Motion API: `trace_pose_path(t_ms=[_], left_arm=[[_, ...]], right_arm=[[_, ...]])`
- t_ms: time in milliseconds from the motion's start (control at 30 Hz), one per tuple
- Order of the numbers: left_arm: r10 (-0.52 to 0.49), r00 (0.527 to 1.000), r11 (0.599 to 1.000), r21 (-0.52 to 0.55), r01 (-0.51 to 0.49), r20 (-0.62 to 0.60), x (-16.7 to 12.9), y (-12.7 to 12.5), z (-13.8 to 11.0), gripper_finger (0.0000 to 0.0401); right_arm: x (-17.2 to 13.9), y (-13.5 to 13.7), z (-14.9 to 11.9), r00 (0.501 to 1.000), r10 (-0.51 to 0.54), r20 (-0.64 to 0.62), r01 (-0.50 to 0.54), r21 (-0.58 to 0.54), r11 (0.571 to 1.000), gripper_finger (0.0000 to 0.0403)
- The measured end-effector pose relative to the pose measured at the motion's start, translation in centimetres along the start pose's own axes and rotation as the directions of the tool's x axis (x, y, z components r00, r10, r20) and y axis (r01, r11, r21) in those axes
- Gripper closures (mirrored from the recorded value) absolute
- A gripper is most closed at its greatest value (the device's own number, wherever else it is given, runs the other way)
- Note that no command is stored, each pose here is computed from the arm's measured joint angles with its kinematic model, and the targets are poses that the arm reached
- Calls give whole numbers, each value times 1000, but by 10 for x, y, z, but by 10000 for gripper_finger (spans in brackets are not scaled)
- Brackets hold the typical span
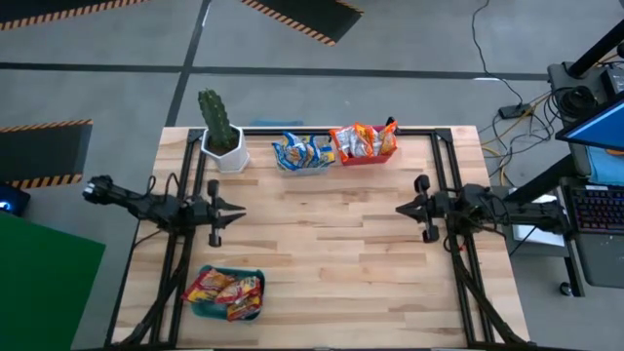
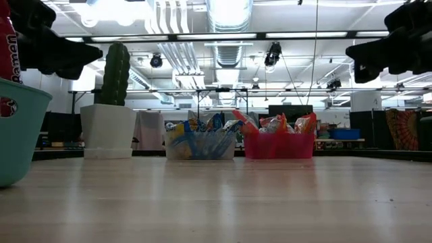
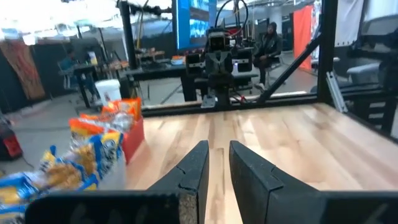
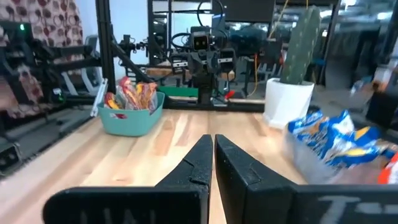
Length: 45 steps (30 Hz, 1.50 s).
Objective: Sort Maruchan noodles
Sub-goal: Return to Home Position
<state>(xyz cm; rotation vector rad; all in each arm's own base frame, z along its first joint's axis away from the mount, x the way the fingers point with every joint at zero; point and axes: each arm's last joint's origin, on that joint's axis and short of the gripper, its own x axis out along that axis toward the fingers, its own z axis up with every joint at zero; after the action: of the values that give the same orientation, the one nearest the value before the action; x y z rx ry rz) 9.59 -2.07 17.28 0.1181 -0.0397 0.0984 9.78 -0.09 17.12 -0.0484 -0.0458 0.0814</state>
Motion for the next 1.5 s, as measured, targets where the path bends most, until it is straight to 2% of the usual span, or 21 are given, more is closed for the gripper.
trace_pose_path(t_ms=[100,267,1500], left_arm=[[-1,1000,999,-47,0,-4,0,0,1,354],[-2,1000,999,-42,1,-15,1,-1,0,354],[0,1000,999,-38,-1,-23,2,-1,-1,354]], right_arm=[[1,0,-1,1000,1,-15,0,74,997,394],[2,0,-3,1000,1,-28,4,158,987,394],[2,0,-3,999,1,-32,4,160,987,394]])
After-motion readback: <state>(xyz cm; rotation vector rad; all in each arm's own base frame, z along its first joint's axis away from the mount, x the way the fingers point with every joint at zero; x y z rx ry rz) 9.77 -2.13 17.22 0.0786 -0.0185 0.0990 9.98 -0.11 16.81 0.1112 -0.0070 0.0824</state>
